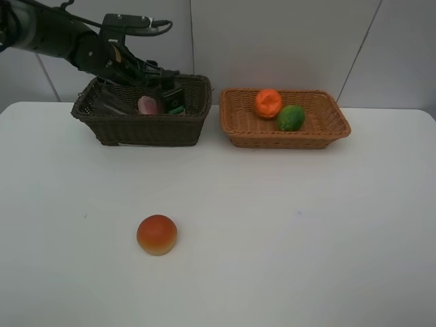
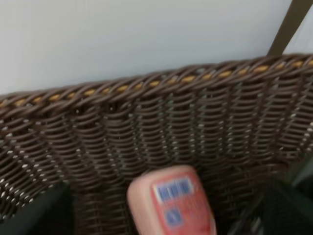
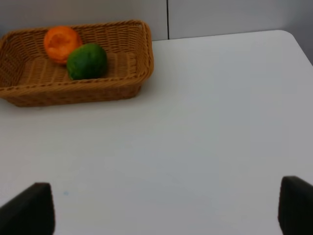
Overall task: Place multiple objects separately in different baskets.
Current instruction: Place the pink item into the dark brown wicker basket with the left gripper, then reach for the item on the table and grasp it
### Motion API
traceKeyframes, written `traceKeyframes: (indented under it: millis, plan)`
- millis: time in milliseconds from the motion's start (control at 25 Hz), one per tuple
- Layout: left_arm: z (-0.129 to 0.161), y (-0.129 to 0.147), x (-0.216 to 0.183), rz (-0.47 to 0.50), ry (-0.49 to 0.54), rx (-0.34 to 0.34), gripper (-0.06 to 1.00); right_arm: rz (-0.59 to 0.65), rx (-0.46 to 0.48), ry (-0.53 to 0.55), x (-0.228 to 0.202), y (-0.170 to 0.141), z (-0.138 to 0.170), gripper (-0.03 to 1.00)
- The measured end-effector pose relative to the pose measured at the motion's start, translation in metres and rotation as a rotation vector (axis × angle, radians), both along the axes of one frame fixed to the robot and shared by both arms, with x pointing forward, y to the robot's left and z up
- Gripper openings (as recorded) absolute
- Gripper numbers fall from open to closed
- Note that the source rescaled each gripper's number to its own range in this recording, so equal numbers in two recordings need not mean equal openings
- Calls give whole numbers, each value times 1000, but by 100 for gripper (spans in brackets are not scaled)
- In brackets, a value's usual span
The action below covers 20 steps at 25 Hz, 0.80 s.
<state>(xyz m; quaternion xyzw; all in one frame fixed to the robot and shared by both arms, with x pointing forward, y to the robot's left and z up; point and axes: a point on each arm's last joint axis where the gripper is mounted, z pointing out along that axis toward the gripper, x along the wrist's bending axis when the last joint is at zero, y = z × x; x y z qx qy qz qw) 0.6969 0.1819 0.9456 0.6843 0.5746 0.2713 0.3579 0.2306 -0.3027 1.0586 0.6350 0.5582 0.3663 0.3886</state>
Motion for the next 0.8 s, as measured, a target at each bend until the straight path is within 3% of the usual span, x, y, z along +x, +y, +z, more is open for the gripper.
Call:
traceKeyframes:
  millis: [200, 400, 680, 800]
  plan:
    - [24, 4, -8, 34, 11, 28, 100, 0, 0, 0, 0, 0, 0, 98]
    - [56, -11, -29, 61, 59, 26, 100, 0, 0, 0, 0, 0, 0, 98]
    - [72, -38, -64, -56, 193, 197, 100, 0, 0, 0, 0, 0, 0, 98]
    - [73, -50, -79, -159, 251, 298, 100, 0, 0, 0, 0, 0, 0, 98]
